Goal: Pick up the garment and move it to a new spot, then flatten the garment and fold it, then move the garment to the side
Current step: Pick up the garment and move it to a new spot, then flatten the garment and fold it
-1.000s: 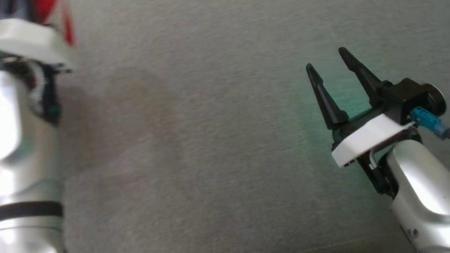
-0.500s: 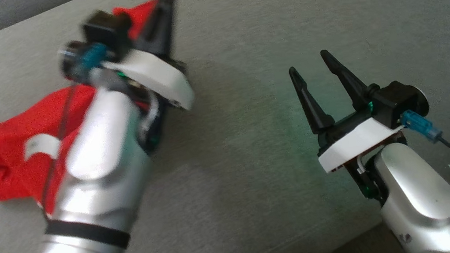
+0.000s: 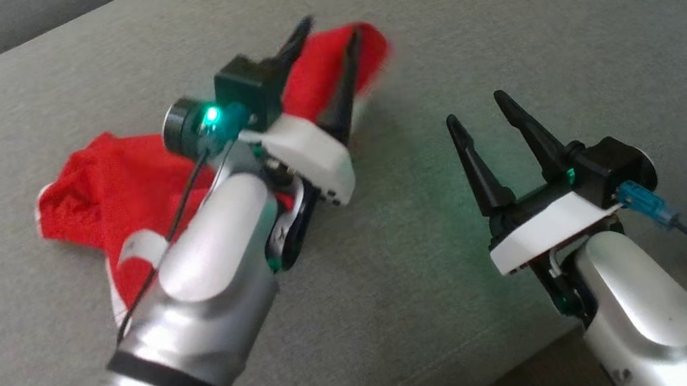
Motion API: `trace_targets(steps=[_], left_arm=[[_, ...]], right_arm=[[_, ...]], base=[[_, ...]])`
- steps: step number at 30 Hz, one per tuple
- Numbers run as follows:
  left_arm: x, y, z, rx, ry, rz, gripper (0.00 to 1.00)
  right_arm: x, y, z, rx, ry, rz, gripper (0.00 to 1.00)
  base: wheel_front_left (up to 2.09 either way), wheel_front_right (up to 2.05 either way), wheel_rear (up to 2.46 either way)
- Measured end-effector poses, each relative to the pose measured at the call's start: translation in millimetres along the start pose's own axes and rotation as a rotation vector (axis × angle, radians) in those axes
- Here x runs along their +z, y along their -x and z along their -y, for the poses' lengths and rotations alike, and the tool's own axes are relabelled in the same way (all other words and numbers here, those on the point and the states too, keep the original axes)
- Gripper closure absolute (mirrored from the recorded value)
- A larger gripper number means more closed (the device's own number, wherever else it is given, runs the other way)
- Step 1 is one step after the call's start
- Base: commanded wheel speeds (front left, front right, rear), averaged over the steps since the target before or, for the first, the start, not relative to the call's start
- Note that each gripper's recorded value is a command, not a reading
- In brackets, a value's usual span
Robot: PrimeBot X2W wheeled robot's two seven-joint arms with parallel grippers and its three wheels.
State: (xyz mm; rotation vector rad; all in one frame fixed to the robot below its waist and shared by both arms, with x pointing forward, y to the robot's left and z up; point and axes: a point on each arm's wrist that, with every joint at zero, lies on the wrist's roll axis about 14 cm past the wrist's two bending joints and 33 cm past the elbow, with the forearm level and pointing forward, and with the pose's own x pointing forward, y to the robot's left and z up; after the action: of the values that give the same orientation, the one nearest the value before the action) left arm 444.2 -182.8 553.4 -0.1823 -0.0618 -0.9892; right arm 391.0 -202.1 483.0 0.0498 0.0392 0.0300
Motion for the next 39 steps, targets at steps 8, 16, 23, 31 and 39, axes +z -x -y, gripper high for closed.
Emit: trace_targets(steps=[8, 16, 23, 31, 39], left_arm=[[-47, 73, -69, 0.306, -0.006, -0.122, 0.00], [-56, 178, -121, 0.639, -0.002, -0.134, 0.00], [-50, 247, -134, 0.821, -0.021, -0.124, 0.00], [-52, 321, -134, 1.001, -0.010, -0.130, 0.00], [-61, 333, -124, 1.009, 0.016, -0.150, 0.00]], right_arm=[[4, -15, -24, 0.072, -0.003, 0.018, 0.00], [-11, -17, -52, 0.144, -0.003, -0.015, 0.00], [-11, -18, -66, 0.177, -0.011, -0.012, 0.00], [-15, -11, -76, 0.201, -0.013, -0.023, 0.00], [-21, -6, -81, 0.211, -0.010, -0.042, 0.00]], base=[[0.00, 0.00, 0.00], [0.00, 0.00, 0.00], [0.00, 0.00, 0.00], [0.00, 0.00, 0.00], [0.00, 0.00, 0.00]])
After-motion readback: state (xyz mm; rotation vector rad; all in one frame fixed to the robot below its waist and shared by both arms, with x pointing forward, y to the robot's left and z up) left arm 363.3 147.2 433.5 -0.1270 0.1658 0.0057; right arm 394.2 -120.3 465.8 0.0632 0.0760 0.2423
